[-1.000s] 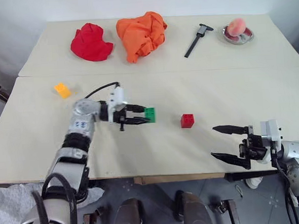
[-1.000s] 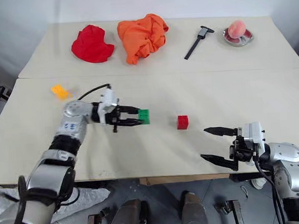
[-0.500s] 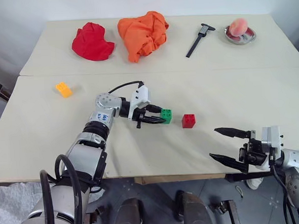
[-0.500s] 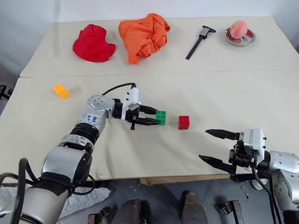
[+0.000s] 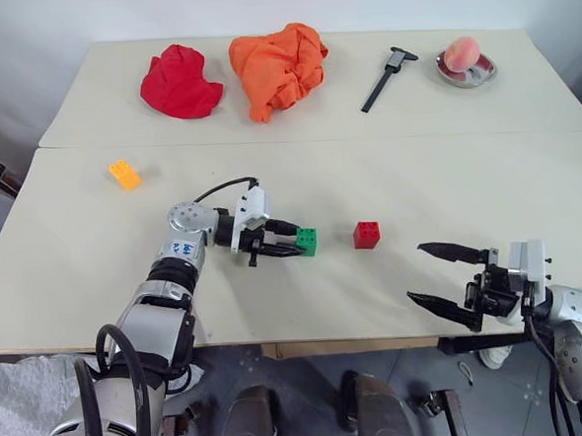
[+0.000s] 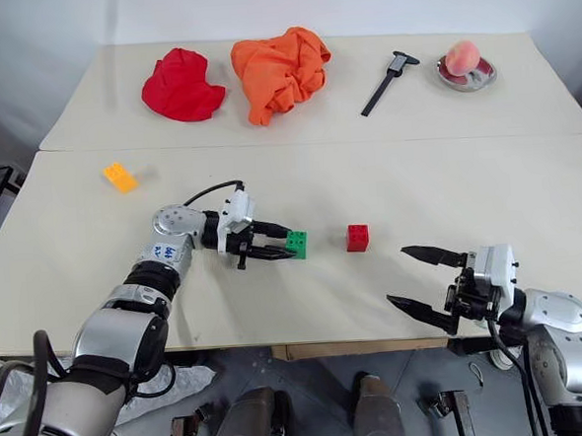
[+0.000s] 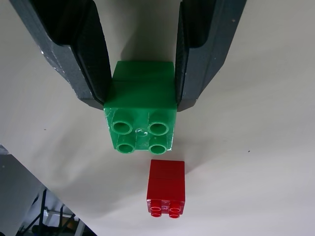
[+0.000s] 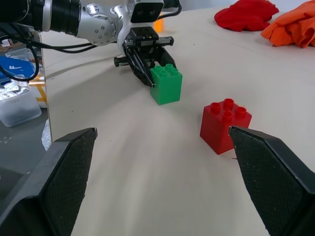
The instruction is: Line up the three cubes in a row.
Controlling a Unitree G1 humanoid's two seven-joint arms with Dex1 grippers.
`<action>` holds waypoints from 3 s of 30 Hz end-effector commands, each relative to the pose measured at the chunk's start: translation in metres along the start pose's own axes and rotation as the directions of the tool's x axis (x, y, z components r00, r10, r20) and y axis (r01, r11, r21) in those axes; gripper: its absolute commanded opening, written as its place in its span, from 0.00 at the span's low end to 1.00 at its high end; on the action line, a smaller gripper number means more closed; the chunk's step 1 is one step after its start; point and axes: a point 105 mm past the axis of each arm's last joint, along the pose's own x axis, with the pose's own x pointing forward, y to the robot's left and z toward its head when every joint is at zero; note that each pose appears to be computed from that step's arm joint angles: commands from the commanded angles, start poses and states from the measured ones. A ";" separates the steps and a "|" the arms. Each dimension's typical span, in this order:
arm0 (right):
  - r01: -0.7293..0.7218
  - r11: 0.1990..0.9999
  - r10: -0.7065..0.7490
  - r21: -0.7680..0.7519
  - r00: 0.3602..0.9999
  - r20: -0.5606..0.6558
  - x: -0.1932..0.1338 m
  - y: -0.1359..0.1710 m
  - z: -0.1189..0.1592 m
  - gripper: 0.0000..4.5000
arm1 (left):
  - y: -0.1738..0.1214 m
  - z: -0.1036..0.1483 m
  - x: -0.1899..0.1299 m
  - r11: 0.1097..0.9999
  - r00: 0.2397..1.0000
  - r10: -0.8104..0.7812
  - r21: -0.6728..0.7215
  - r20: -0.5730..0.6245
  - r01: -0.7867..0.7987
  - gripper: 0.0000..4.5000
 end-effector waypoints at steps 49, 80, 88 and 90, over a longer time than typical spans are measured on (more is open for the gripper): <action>-0.209 0.977 0.213 -0.039 0.961 0.175 0.061 0.009 0.052 1.00 | -0.093 -0.032 -0.231 -0.205 -0.191 0.979 -0.295 -0.077 -0.933 0.99; -0.227 0.974 0.220 0.021 0.961 0.167 0.071 0.019 0.046 1.00 | 0.077 -0.019 -0.236 -0.500 -0.430 0.858 -0.261 -0.282 -0.826 0.99; -0.207 0.978 0.199 0.028 0.965 0.168 0.070 0.021 0.044 1.00 | 0.084 -0.020 -0.227 -0.477 -0.408 0.871 -0.276 -0.273 -0.834 0.66; -0.205 0.979 0.198 0.022 0.966 0.169 0.070 0.022 0.044 1.00 | 0.083 -0.018 -0.228 -0.481 -0.415 0.872 -0.301 -0.260 -0.824 0.50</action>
